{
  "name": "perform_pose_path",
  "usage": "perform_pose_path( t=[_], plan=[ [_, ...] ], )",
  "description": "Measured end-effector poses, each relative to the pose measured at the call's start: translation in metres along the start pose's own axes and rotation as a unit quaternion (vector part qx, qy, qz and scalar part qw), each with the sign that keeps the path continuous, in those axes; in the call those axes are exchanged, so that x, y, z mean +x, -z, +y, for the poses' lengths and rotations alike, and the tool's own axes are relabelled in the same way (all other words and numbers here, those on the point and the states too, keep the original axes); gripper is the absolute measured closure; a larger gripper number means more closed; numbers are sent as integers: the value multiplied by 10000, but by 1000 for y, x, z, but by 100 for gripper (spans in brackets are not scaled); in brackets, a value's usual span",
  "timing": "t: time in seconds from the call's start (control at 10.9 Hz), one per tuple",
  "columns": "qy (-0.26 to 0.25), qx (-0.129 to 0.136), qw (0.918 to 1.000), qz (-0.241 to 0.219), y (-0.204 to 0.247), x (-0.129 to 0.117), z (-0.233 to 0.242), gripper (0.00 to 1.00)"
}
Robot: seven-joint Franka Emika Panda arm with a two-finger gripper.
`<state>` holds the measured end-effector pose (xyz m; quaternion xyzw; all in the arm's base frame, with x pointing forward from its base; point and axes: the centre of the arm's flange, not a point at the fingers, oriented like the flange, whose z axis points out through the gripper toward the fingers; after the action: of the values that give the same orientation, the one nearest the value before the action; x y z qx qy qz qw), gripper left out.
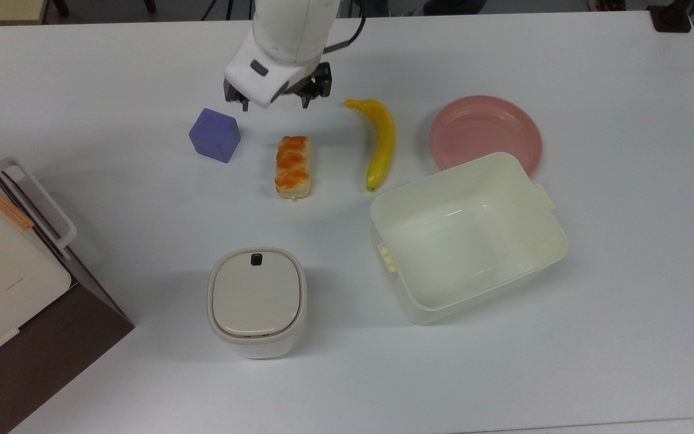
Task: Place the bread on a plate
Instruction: 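Lower the open gripper over the orange-topped bread roll, then close the gripper on the bread roll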
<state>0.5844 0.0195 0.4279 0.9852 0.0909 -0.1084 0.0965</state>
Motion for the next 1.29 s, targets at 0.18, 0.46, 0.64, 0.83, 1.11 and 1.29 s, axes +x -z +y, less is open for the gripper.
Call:
perform_pose_path(
  t=[0.18,0.46,0.64,0.83,1.11,1.29],
  plan=[
    [58,-25,10000,-31,-18,6,-3,0],
    [206,-176,9994,-201,-51,10,-7,0],
    [338,-327,9986,-255,-73,15,-9,0],
    [409,-334,9983,-263,-89,22,-12,0],
    [450,-320,9984,-141,-88,29,-16,0],
    [609,-320,9976,-19,-76,33,-34,0]
  ],
)
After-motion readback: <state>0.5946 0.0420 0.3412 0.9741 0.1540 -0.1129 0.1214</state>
